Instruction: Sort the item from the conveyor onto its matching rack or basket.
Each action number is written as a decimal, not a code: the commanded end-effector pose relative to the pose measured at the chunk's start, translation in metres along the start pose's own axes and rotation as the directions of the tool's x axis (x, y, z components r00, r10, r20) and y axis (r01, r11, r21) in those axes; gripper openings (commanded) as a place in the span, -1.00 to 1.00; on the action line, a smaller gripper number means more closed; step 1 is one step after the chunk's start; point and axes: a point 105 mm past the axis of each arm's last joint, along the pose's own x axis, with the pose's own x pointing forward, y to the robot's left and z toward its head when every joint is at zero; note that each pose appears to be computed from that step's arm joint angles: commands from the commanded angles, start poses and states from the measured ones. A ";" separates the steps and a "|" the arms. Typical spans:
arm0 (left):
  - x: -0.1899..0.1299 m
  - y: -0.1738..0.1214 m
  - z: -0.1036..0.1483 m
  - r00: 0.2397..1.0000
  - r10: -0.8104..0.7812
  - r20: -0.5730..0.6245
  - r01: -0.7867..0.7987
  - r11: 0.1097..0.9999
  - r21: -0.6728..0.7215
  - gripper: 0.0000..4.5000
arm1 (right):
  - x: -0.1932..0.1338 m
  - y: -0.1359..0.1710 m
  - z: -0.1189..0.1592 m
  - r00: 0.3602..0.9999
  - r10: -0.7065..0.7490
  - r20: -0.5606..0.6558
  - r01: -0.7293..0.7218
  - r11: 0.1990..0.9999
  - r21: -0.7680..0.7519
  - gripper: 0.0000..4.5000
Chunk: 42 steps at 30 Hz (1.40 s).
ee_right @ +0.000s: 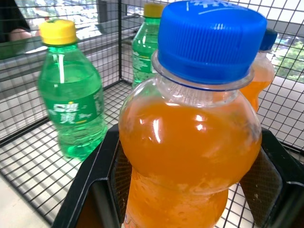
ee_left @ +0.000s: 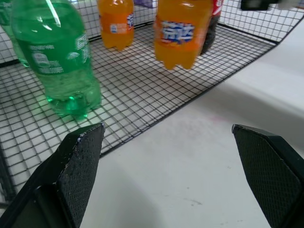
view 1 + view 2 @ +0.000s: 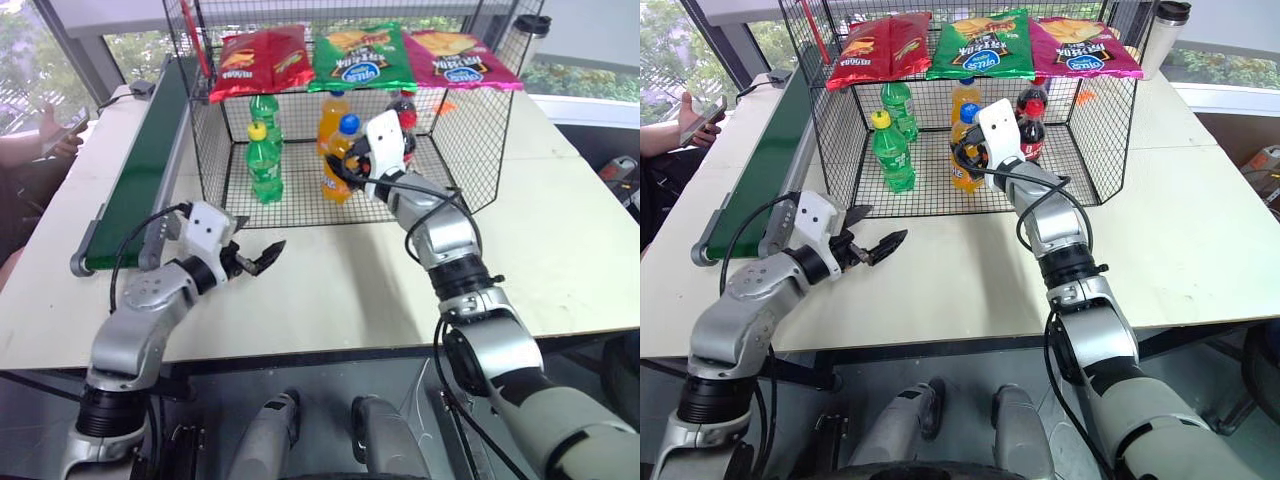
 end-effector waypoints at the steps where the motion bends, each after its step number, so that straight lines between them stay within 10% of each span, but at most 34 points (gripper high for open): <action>1: -0.002 -0.003 0.013 0.998 0.017 0.054 -0.019 0.999 0.043 0.99 | 0.007 -0.005 0.032 0.993 -0.019 0.116 0.022 0.999 -0.026 0.09; 7: -0.002 -0.008 0.011 0.999 0.012 0.052 -0.014 0.999 0.043 0.99 | 0.015 -0.005 0.023 0.994 -0.032 0.103 0.033 0.999 -0.012 0.09; 11: -0.002 -0.008 0.011 0.999 0.016 0.050 -0.018 0.999 0.044 1.00 | 0.018 -0.004 0.020 0.994 -0.028 0.104 0.029 0.999 -0.013 0.98; 33: -0.002 0.000 0.005 0.999 0.036 0.038 -0.037 0.999 0.038 1.00 | -0.048 -0.034 0.025 0.998 0.064 0.024 -0.062 0.996 -0.057 0.98; 42: -0.006 -0.002 -0.008 1.000 0.031 0.004 -0.031 0.999 0.033 1.00 | -0.119 0.037 -0.021 0.878 0.453 -0.153 -0.441 0.891 0.103 0.98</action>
